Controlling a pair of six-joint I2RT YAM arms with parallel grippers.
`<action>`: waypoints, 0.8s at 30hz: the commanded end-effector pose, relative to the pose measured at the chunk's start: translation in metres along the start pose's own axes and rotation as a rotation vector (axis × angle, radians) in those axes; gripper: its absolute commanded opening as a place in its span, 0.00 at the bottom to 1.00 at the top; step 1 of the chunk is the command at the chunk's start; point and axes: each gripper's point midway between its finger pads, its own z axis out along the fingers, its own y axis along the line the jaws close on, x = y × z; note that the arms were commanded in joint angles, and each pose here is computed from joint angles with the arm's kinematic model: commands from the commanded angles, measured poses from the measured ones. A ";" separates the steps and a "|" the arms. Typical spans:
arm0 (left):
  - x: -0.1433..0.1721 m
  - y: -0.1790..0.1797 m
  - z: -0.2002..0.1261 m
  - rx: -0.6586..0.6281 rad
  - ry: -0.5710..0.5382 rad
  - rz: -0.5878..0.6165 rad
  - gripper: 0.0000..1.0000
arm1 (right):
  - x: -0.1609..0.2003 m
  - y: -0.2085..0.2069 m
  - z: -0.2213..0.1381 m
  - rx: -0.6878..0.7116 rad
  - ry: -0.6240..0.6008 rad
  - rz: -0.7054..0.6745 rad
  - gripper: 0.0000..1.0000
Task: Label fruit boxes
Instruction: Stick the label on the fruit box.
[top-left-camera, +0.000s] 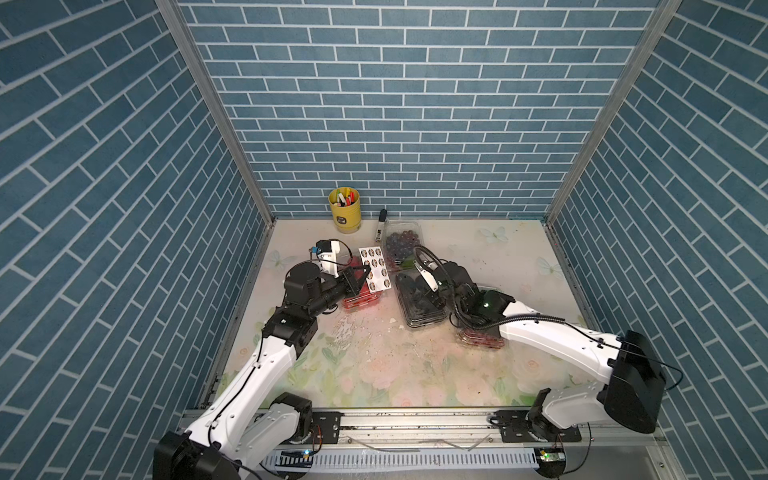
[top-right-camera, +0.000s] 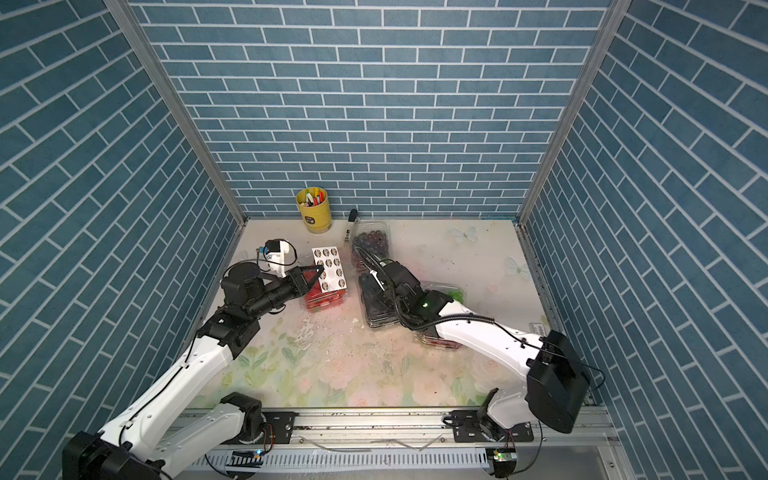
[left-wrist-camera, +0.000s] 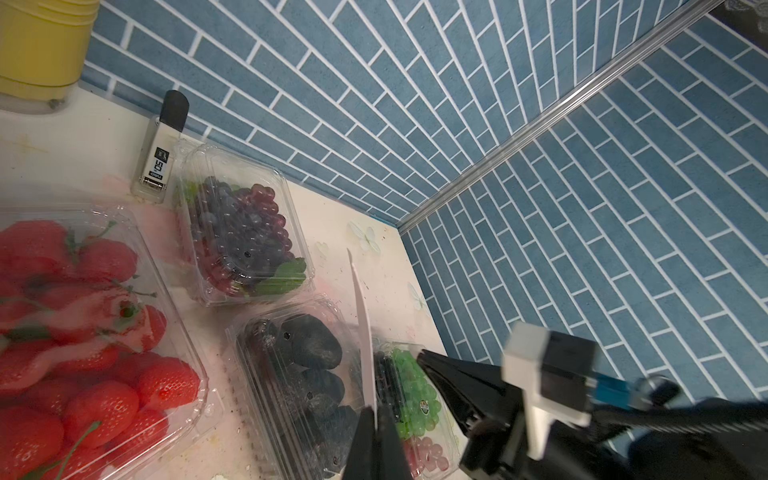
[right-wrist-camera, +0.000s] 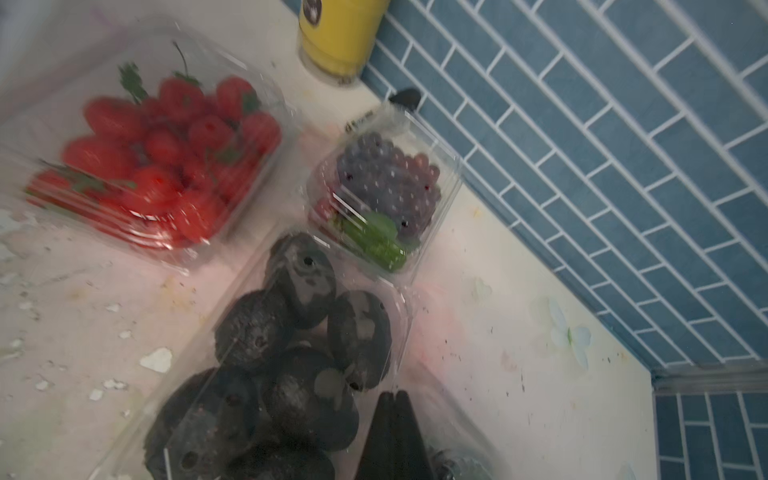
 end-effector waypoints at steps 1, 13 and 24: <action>0.003 0.008 -0.006 -0.037 0.005 0.026 0.00 | 0.007 0.001 0.010 -0.048 0.077 0.076 0.00; 0.002 0.008 -0.009 -0.029 0.003 0.032 0.00 | 0.023 0.022 0.047 -0.163 0.219 0.108 0.00; 0.008 0.017 -0.008 -0.039 0.015 0.019 0.00 | 0.035 0.037 0.059 -0.213 0.268 0.116 0.00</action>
